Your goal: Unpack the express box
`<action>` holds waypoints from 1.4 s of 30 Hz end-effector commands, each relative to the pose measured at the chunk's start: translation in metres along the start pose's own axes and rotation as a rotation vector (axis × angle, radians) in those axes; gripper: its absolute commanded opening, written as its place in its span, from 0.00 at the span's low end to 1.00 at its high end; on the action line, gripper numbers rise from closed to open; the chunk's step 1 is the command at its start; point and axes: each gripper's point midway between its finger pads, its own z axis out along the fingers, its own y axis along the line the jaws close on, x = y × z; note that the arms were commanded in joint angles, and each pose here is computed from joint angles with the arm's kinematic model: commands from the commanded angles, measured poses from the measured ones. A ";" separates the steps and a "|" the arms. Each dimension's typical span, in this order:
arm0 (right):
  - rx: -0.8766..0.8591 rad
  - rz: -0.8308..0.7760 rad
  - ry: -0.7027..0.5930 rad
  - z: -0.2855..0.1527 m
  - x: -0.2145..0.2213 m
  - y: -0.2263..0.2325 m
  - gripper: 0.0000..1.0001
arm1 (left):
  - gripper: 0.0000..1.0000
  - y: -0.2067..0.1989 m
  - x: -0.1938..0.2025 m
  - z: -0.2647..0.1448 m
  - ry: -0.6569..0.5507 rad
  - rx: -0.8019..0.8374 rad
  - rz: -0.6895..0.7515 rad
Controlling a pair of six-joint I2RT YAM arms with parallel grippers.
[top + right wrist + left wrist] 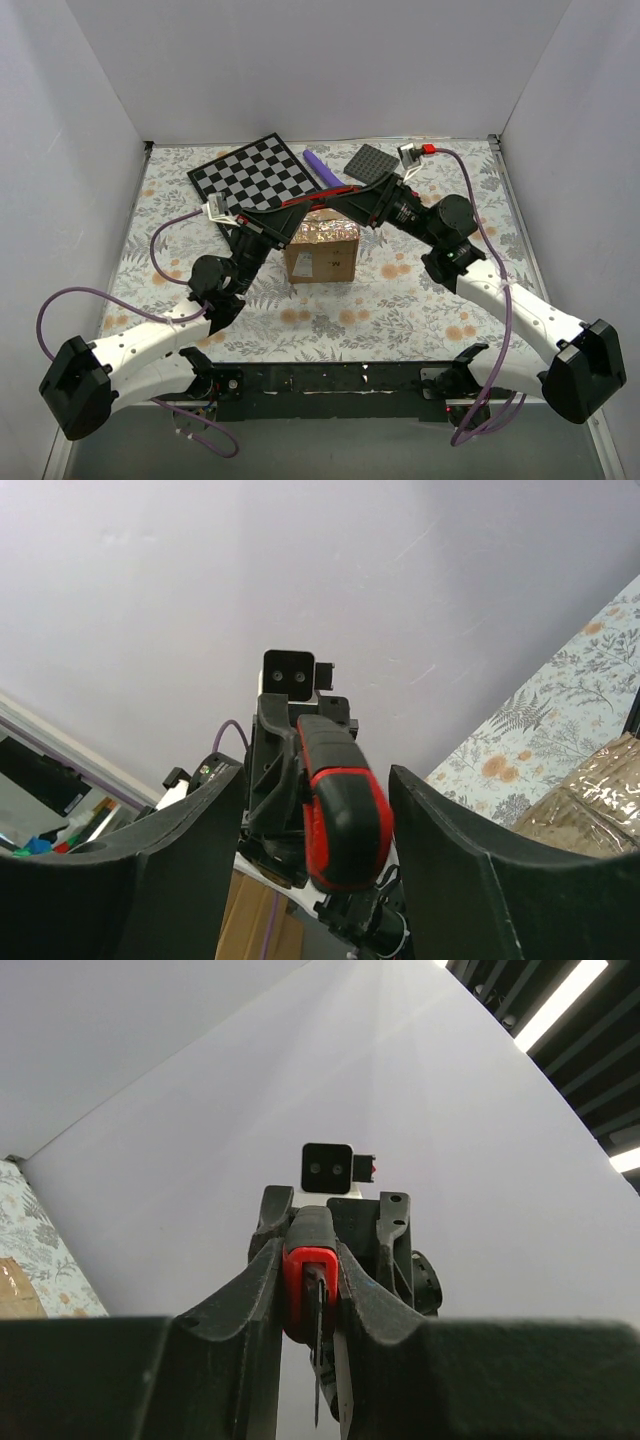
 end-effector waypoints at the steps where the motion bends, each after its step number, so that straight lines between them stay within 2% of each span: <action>1: -0.071 -0.016 -0.050 0.011 -0.012 0.015 0.65 | 0.00 -0.009 -0.001 0.000 -0.006 0.042 -0.015; 16: -0.120 0.000 -0.052 0.023 -0.015 0.016 0.43 | 0.00 -0.002 0.012 -0.002 0.047 0.043 -0.019; 22: -0.122 0.004 -0.027 0.023 -0.011 0.014 0.24 | 0.00 0.000 0.012 -0.001 0.042 0.035 -0.026; 25: -0.121 0.005 -0.011 0.022 -0.008 0.015 0.02 | 0.01 0.001 0.012 0.000 0.041 0.024 -0.026; 27: -0.107 -0.001 -0.005 0.020 -0.007 0.014 0.01 | 0.09 0.003 0.011 -0.001 0.039 0.013 -0.031; 28: -0.104 -0.006 -0.004 0.019 -0.006 0.015 0.01 | 0.35 0.001 0.009 -0.002 0.034 0.010 -0.030; 30: -0.084 -0.039 -0.008 0.017 -0.010 0.016 0.01 | 0.56 0.011 0.008 -0.004 0.030 -0.047 -0.021; 31: -0.071 -0.056 -0.013 0.017 -0.013 0.016 0.01 | 0.71 0.008 0.003 -0.006 0.018 -0.050 -0.015; 34: -0.024 -0.152 -0.044 0.017 -0.029 0.024 0.01 | 0.91 0.027 -0.003 -0.014 -0.004 -0.152 0.017; 38: 0.002 -0.250 -0.107 0.018 -0.052 0.037 0.01 | 0.98 0.035 -0.017 -0.032 -0.048 -0.233 0.042; 42: 0.126 -0.334 -0.207 0.016 -0.082 0.028 0.01 | 0.98 0.043 -0.025 -0.049 -0.063 -0.296 0.063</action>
